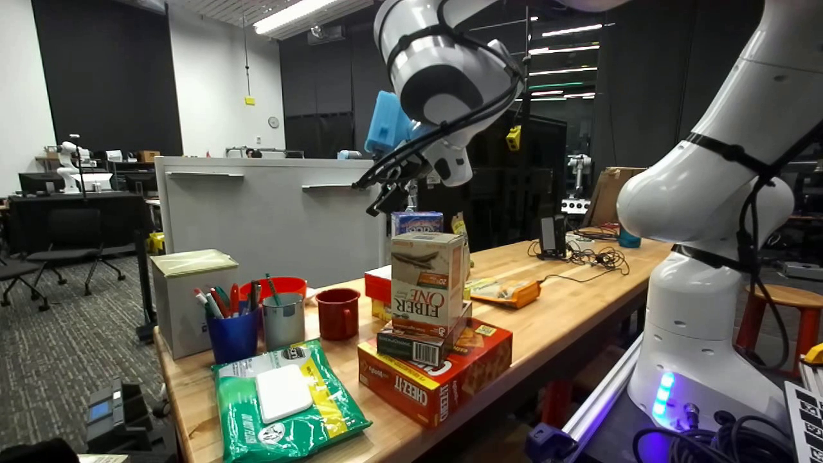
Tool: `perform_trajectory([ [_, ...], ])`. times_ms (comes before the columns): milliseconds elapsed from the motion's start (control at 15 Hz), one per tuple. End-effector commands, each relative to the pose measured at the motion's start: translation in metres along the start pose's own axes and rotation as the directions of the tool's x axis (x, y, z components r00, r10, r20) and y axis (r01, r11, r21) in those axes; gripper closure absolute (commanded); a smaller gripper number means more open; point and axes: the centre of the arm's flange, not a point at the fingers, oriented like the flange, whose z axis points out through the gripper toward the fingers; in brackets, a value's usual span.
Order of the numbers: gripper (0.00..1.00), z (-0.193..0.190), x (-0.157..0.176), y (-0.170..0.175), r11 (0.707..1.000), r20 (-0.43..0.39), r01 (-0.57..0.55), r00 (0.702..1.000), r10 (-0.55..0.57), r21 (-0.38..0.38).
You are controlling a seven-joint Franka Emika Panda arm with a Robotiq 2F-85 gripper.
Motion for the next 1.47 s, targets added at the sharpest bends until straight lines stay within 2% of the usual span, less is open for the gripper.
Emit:
perform_trajectory([
  [0,0.0,-0.013,-0.025,-0.006,0.997,-0.016,-0.016,1.0,0.017,0.072],
  [267,0.0,-0.014,-0.024,-0.008,0.997,-0.042,-0.014,0.999,0.017,0.081],
  [333,0.0,0.049,-0.008,0.03,0.998,-0.056,0.003,0.998,0.0,0.063],
  [600,0.0,0.082,0.009,0.056,1.0,-0.161,0.022,0.987,-0.021,0.006],
  [733,0.0,0.094,0.013,0.065,1.0,-0.185,0.015,0.983,-0.015,-0.001],
  [1067,0.0,0.103,0.002,0.037,0.996,-0.19,-0.062,0.979,0.073,0.065],
  [1400,0.0,0.104,0.013,0.006,0.985,-0.237,-0.105,0.962,0.136,0.138],
])
